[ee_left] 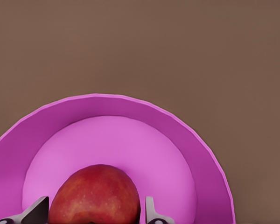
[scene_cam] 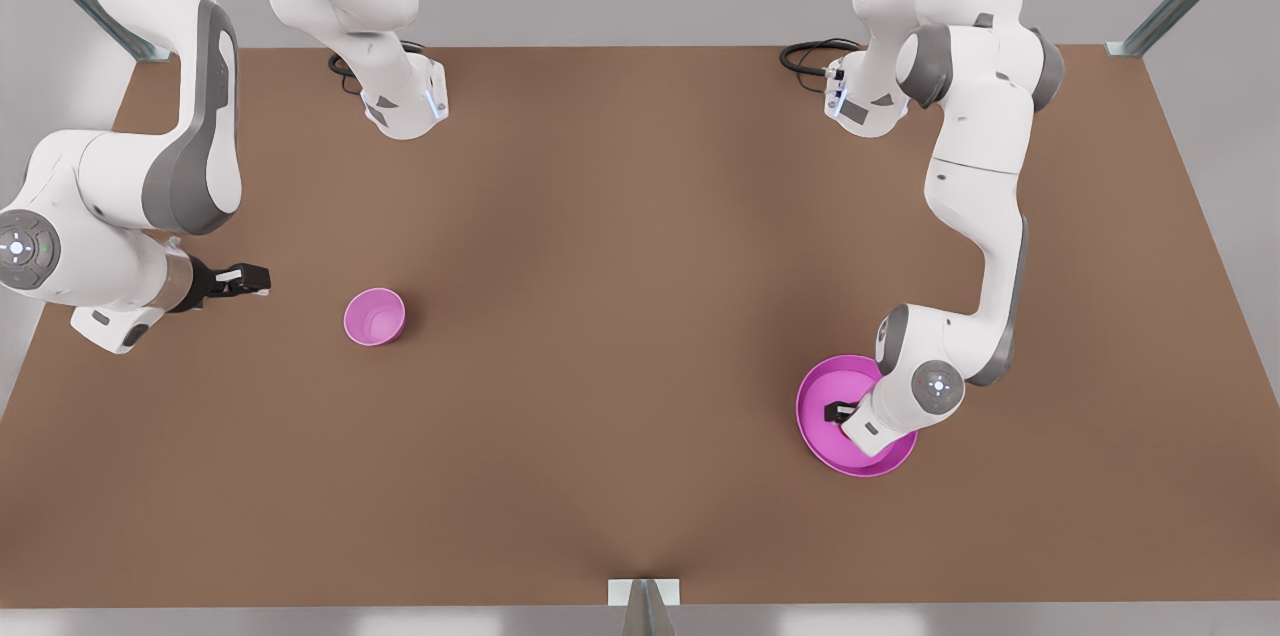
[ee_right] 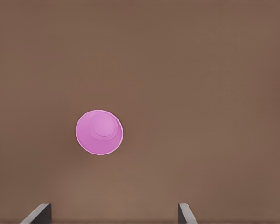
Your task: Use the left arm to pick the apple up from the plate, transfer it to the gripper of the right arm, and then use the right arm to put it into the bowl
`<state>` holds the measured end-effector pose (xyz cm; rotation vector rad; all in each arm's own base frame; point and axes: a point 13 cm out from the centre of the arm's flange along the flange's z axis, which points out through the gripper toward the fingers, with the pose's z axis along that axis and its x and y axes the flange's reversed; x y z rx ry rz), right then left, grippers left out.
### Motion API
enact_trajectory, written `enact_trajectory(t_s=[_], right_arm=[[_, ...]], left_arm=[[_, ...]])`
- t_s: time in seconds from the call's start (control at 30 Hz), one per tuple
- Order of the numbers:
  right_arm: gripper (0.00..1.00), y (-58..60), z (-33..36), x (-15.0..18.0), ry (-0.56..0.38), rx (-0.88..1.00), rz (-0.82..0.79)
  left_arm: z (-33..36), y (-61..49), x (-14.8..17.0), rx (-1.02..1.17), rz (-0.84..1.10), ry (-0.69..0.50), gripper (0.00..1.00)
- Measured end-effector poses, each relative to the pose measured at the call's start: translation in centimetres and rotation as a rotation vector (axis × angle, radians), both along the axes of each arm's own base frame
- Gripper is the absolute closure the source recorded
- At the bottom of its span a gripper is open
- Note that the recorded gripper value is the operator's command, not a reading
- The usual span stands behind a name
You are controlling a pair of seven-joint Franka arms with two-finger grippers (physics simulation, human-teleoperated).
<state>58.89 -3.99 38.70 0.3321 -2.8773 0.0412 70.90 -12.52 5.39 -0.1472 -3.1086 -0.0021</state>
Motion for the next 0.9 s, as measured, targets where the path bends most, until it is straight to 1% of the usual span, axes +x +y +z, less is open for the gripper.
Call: enact_trajectory(t_s=[0.03,0.07,0.1,0.63,0.9], right_arm=[[0.0,0.0,0.0,0.0,0.0,0.0,0.0],[0.0,0.1,0.1,-0.1,0.0,0.001,0.001],[0.0,0.1,0.1,-0.1,0.0,0.001,0.002],[0.0,0.1,-0.3,-0.1,0.007,0.001,0.005],[0.0,0.1,-0.6,0.0,0.011,0.001,0.006]], left_arm=[[0.0,0.0,0.0,-0.001,0.0,-0.002,0.03],[0.0,0.0,0.1,-0.001,0.001,-0.004,0.09],[0.1,0.0,0.2,-0.002,0.002,-0.006,0.12],[0.5,-0.2,1.3,-0.016,0.008,-0.05,0.12],[-0.1,-0.1,0.6,-0.014,0.005,-0.041,0.11]])
